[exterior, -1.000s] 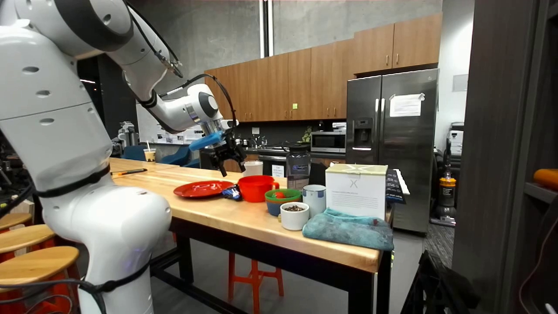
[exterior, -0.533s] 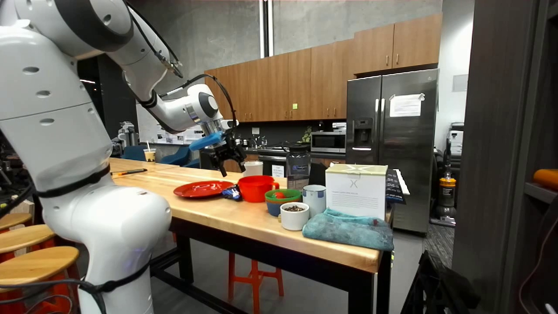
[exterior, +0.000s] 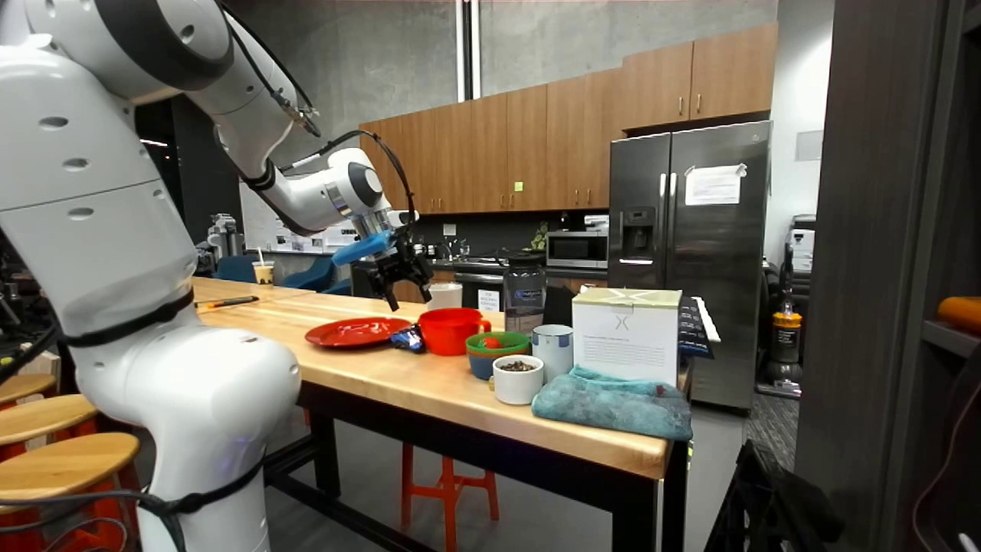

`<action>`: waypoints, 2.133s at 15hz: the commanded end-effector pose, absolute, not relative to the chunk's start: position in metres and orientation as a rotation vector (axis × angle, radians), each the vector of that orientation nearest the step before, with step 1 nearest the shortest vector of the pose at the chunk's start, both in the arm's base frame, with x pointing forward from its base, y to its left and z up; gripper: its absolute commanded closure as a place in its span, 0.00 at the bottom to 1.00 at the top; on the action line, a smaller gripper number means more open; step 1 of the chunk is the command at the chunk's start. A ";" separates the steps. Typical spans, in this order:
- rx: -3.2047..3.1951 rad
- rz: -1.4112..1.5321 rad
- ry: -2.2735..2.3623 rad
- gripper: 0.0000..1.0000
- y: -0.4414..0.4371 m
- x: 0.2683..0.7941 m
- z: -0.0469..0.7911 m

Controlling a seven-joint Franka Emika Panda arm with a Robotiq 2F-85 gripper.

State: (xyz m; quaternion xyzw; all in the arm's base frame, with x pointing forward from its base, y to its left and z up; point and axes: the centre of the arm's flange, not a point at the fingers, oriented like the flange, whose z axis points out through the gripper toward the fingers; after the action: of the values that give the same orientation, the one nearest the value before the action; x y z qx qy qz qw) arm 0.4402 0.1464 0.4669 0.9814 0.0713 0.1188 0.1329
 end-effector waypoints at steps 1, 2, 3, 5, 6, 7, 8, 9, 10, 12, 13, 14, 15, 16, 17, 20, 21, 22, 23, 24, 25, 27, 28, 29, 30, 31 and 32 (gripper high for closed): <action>2.777 0.394 0.195 0.00 0.133 0.447 0.479; 2.754 0.412 0.187 0.00 0.128 0.451 0.484; 2.737 0.429 0.174 0.00 0.123 0.456 0.489; 2.710 0.451 0.148 0.00 0.113 0.463 0.498; 2.699 0.461 0.135 0.00 0.109 0.466 0.501; 2.681 0.471 0.117 0.00 0.104 0.467 0.503; 2.666 0.477 0.098 0.00 0.099 0.469 0.504; 2.652 0.481 0.078 0.00 0.094 0.470 0.506; 2.630 0.484 0.057 0.00 0.087 0.472 0.505; 2.573 0.486 0.013 0.00 0.073 0.472 0.504; 2.541 0.484 -0.010 0.00 0.067 0.473 0.504; 2.509 0.483 -0.038 0.00 0.058 0.472 0.505; 2.485 0.479 -0.070 0.00 0.051 0.470 0.506; 2.460 0.468 -0.105 0.00 0.043 0.468 0.506; 2.441 0.455 -0.143 0.00 0.036 0.465 0.507; 2.428 0.401 -0.257 0.00 0.018 0.456 0.508; 2.435 0.394 -0.284 0.00 0.016 0.453 0.508; 2.450 0.398 -0.304 0.00 0.015 0.451 0.508; 2.495 0.396 -0.295 0.00 0.018 0.448 0.507; 2.462 0.390 -0.270 0.00 0.018 0.461 0.504; 2.474 0.388 -0.280 0.00 0.019 0.460 0.504; 2.483 0.388 -0.284 0.00 0.020 0.458 0.504; 2.484 0.388 -0.284 0.00 0.021 0.457 0.504; 2.485 0.387 -0.283 0.00 0.021 0.457 0.504; 2.485 0.386 -0.284 0.00 0.021 0.457 0.503; 2.485 0.386 -0.284 0.00 0.020 0.457 0.503; 2.481 0.390 -0.291 0.00 0.021 0.459 0.504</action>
State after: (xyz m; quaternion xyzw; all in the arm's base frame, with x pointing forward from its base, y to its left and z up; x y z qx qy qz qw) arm 0.4571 0.0206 0.5030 0.9365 -0.1067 0.1453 0.3009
